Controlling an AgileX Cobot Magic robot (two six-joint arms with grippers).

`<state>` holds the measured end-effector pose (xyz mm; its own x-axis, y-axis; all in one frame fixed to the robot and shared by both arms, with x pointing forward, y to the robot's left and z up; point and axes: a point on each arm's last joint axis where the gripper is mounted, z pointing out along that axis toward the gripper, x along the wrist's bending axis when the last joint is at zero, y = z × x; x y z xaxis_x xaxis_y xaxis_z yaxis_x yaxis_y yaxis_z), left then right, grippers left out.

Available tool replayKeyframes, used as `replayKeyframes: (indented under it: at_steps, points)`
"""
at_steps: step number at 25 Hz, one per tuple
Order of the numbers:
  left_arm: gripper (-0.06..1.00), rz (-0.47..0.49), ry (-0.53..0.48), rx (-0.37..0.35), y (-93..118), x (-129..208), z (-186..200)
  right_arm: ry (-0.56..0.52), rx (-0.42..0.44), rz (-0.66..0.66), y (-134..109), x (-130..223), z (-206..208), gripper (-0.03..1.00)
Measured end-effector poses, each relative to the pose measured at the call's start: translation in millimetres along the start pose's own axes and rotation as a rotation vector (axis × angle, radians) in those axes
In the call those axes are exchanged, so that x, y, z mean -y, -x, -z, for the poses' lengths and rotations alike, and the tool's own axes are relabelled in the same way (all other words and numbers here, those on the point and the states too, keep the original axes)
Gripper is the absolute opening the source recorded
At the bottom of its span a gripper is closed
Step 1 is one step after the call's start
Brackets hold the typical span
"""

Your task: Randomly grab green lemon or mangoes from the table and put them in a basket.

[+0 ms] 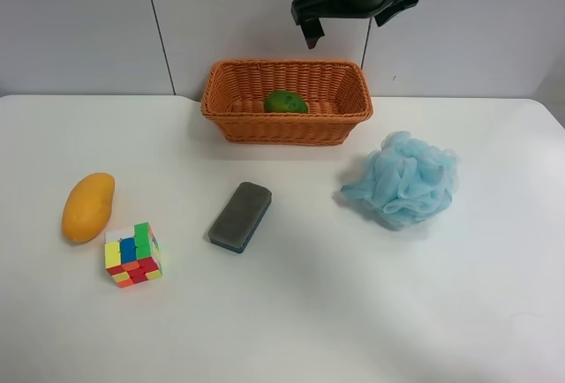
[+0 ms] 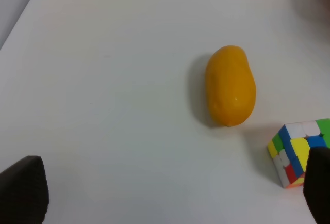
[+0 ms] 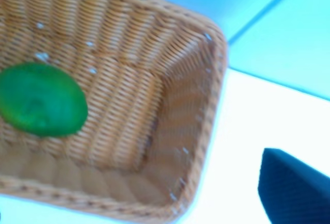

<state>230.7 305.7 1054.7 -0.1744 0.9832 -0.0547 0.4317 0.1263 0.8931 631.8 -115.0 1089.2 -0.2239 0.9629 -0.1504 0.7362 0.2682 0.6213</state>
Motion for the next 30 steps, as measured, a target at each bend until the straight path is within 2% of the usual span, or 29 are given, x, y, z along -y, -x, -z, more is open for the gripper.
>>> replayKeyframes:
  at_steps: [5,8,11,15,17,21,24,27,30]
  points:
    - [0.99,0.000,0.000,0.000,0,0,0,-0.083,0.047,0.033,10,6,21,0.99]
    - [0.99,0.000,0.000,0.000,0,0,0,-0.195,0.095,0.036,22,15,24,0.99]
    - [0.99,0.000,0.000,0.000,0,0,0,-0.233,0.065,0.037,37,17,33,0.99]
    - [0.99,0.000,0.000,0.000,0,0,0,-0.199,-0.032,-0.027,63,24,72,0.99]
    - [0.99,0.000,0.000,0.000,0,0,0,-0.160,-0.032,-0.070,84,32,101,0.99]
    - [0.99,0.000,0.001,0.000,0,0,0,-0.114,0.032,-0.140,125,67,149,0.99]
    - [0.99,0.000,0.001,0.000,0,0,0,-0.087,0.104,-0.196,151,108,184,0.99]
    - [0.99,0.000,0.001,0.000,0,0,0,-0.026,0.178,-0.253,163,148,211,0.99]
    - [0.99,0.000,0.001,0.000,0,0,0,0.073,0.204,-0.281,155,182,237,0.99]
